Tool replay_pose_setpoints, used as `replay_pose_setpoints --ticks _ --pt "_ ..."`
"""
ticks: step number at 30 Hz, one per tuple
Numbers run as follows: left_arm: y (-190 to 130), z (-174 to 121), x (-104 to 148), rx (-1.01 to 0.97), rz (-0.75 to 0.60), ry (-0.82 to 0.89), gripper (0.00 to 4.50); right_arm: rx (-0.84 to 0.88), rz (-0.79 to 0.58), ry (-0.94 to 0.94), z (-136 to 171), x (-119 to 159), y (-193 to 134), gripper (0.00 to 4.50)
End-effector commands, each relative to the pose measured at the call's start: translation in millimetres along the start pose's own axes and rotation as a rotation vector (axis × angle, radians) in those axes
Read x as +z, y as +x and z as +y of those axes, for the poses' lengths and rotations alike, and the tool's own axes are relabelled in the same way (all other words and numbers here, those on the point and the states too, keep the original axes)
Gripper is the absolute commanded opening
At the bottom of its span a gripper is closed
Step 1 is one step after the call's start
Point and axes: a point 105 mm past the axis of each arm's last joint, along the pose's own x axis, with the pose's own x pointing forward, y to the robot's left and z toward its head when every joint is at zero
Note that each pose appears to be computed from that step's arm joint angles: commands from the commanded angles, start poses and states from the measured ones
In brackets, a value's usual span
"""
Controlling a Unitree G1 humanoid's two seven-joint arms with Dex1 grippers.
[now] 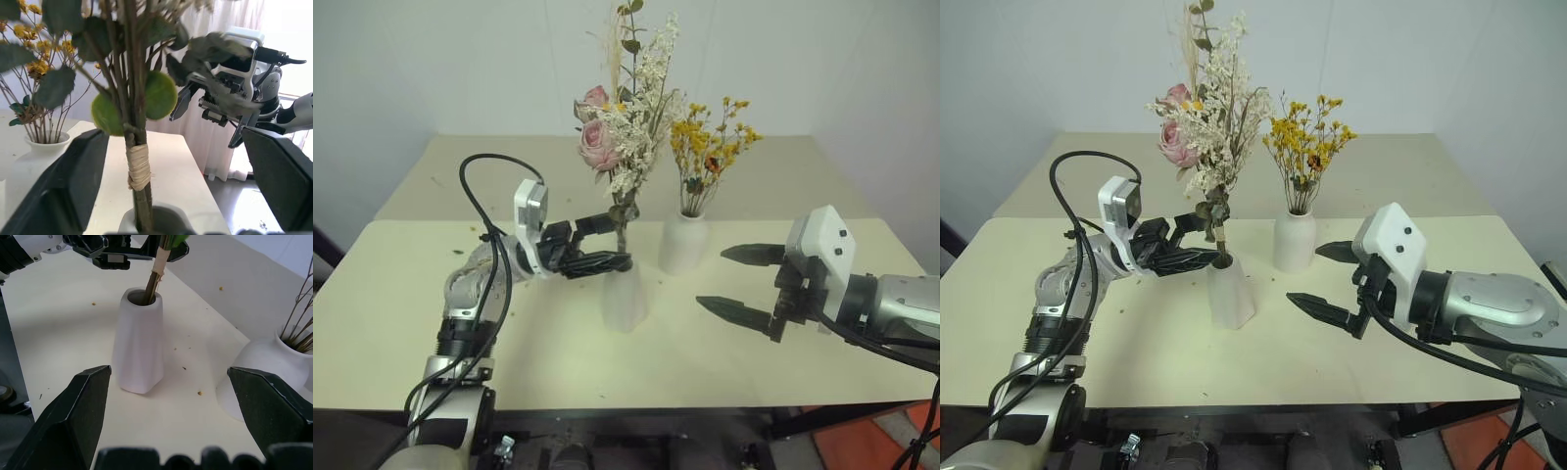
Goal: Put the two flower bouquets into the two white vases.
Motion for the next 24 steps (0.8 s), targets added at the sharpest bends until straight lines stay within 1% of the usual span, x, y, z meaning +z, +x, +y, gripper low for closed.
replay_pose_setpoints --ticks 1,5,9,12,14,17,24 --pt "0 -9 6 -0.05 0.059 0.06 4.48 -0.024 -0.035 -0.069 -2 12 -4 4.5" --pt "-6 -10 9 -0.036 0.083 0.076 4.48 -0.024 -0.034 -0.072 -3 11 -4 4.5" --pt "-15 -6 11 0.02 0.103 0.084 4.48 -0.026 -0.031 -0.077 -4 10 -3 4.5" --pt "-31 -10 14 0.066 0.13 0.088 4.48 -0.029 -0.027 -0.08 -6 11 -5 4.5" --pt "-44 -14 14 0.11 0.17 0.095 4.48 -0.033 -0.023 -0.082 -7 11 -8 4.5" --pt "-62 -19 15 0.186 0.223 0.111 4.48 -0.04 -0.015 -0.082 -10 10 -16 4.5" --pt "-92 -32 33 0.322 0.276 0.178 4.48 -0.047 0.013 -0.071 -16 7 -49 4.5"
